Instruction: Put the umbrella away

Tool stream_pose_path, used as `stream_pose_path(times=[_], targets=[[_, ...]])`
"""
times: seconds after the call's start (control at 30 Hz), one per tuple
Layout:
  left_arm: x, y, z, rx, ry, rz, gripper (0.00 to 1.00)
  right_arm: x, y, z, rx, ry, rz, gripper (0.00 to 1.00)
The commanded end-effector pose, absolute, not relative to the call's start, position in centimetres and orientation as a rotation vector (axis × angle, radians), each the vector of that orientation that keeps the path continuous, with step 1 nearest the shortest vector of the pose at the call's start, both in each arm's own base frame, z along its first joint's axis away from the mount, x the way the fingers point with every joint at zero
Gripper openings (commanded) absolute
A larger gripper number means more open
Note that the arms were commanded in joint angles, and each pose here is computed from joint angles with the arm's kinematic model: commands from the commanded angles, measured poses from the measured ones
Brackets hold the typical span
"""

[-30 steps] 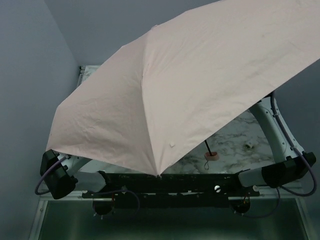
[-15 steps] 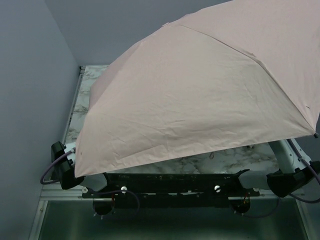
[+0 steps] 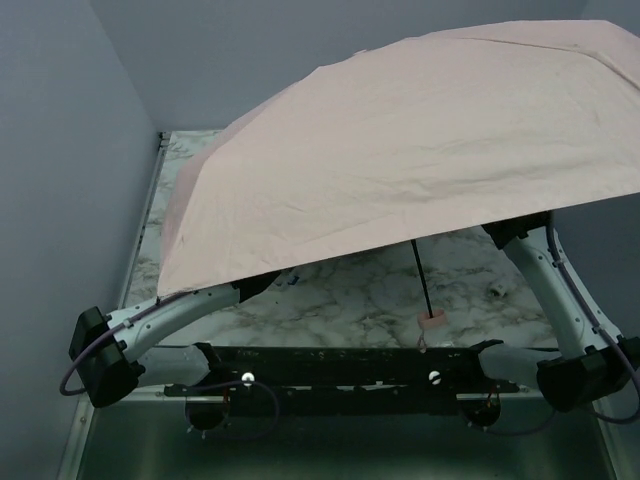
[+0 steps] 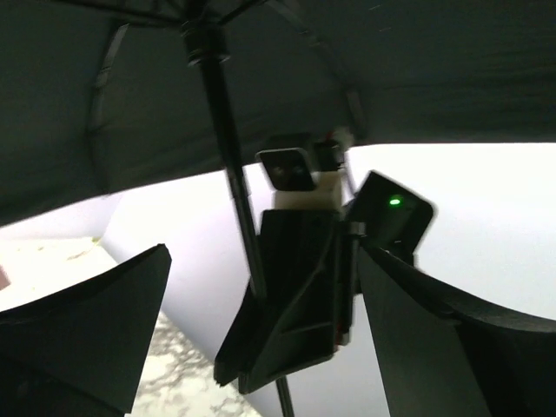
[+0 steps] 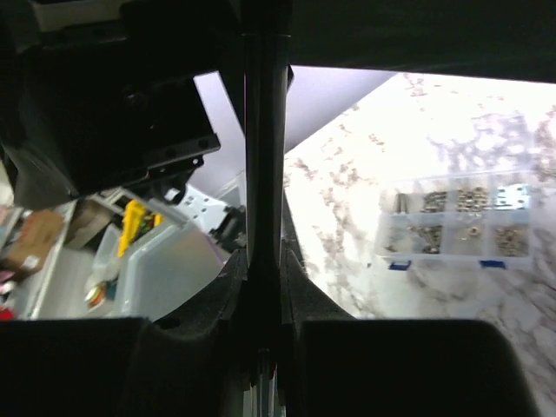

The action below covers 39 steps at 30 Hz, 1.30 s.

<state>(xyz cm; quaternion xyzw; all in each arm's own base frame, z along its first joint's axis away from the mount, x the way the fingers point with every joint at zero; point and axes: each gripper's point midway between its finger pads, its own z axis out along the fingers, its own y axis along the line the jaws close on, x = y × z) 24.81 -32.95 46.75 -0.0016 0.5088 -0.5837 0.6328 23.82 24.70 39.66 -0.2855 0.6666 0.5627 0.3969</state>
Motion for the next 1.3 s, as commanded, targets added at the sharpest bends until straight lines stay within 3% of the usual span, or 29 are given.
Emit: stream_pose_path(times=[0.0,0.13,0.37,0.63,0.67,0.73,0.77,0.83,0.87,0.9,0.93,0.97,1.03,1.1,1.27], targets=[[20.8,-31.8,50.1,0.142,0.945,-1.501,0.94,19.7,24.9,42.9,-0.897,1.510,1.613,0.01],[21.3,-33.0,50.3,0.168,0.965,-1.545,0.94,18.1,24.7,42.8,-0.948,1.482,1.694,0.01],[22.3,-34.8,50.5,0.175,1.009,-1.584,0.82,16.6,24.3,42.8,-0.994,1.455,1.736,0.01],[22.8,-36.6,51.2,0.196,1.023,-1.639,0.57,16.5,24.3,42.2,-0.999,1.462,1.741,0.01],[22.7,-36.7,51.4,0.208,1.016,-1.642,0.51,16.5,24.3,42.0,-1.000,1.465,1.736,0.01],[22.5,-36.9,51.9,0.234,0.998,-1.645,0.29,16.6,24.3,41.7,-1.004,1.469,1.717,0.01],[22.4,-37.0,52.2,0.241,0.988,-1.645,0.05,16.7,24.3,41.5,-1.003,1.479,1.711,0.01],[22.7,-36.7,52.2,0.218,0.985,-1.630,0.00,17.2,24.3,41.3,-0.996,1.490,1.674,0.02],[23.0,-36.5,52.1,0.200,0.998,-1.618,0.00,17.6,24.4,41.3,-0.997,1.482,1.638,0.05],[23.8,-36.3,51.7,0.150,1.035,-1.591,0.00,18.0,24.4,41.0,-0.986,1.498,1.610,0.18],[24.8,-35.8,51.1,0.086,1.094,-1.546,0.00,18.9,24.3,41.0,-0.970,1.504,1.535,0.39],[25.8,-35.3,50.4,0.012,1.153,-1.496,0.00,19.6,24.1,40.6,-0.942,1.549,1.456,0.55],[27.2,-33.8,49.0,-0.125,1.249,-1.367,0.00,21.9,23.4,40.2,-0.913,1.576,1.245,0.76],[28.0,-32.5,48.4,-0.240,1.297,-1.261,0.00,23.5,22.7,40.1,-0.893,1.593,1.094,0.82],[28.2,-33.2,48.6,-0.258,1.359,-1.186,0.00,24.5,22.9,40.6,-0.889,1.593,1.082,0.83]])
